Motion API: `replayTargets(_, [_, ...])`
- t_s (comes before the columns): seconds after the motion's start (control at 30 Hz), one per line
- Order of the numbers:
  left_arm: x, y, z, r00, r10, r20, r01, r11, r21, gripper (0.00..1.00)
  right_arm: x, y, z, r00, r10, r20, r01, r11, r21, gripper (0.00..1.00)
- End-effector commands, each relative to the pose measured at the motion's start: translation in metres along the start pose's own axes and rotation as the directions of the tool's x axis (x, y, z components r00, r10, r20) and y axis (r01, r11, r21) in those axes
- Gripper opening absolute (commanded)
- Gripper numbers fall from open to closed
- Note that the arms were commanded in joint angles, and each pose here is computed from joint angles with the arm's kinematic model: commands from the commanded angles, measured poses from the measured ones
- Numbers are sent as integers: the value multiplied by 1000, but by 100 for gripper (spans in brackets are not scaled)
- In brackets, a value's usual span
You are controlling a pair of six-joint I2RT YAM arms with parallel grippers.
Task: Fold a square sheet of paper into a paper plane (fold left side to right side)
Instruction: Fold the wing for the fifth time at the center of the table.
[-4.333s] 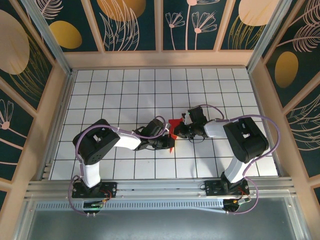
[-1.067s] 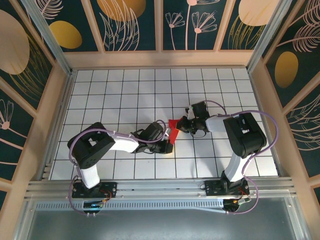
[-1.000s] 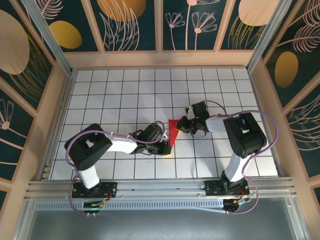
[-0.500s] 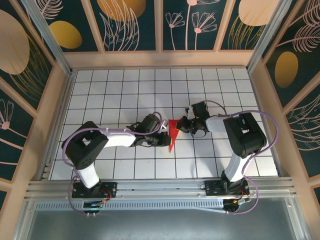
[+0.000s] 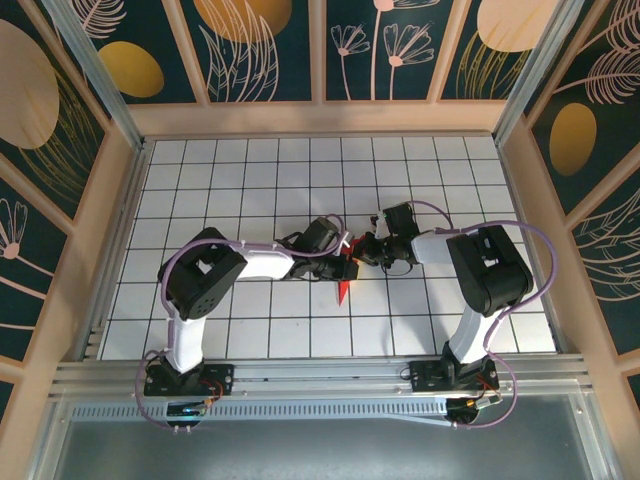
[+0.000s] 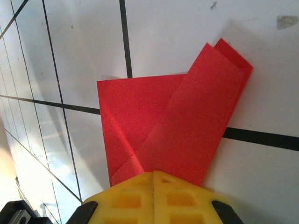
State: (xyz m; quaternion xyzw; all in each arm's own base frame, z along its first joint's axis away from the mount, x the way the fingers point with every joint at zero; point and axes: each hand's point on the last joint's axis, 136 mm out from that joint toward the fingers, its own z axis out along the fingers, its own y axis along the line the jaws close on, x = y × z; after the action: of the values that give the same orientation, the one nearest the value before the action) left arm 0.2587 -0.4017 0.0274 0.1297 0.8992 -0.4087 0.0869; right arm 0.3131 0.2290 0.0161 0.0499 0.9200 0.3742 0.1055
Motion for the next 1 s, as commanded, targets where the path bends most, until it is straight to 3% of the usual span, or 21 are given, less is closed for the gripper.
replayTargets(0.0, [0,8,4,1000,19,-19,-20,999,-35,0,14,-35,3,998,63,-26,-59,991,121,0])
replayTargets(0.27, [19,28,6,997,25,-69,-31,996,-87,0,16,-38,3,998,63,-31,-58,989,136,0])
replayTargets(0.53, [46,31,1,983,106,-148,-127,982,-138,0,15,-40,3,997,64,-33,-58,987,147,0])
replayTargets(0.97, [98,34,-16,970,123,-209,-151,981,-124,0,16,-42,2,997,63,-36,-56,986,158,0])
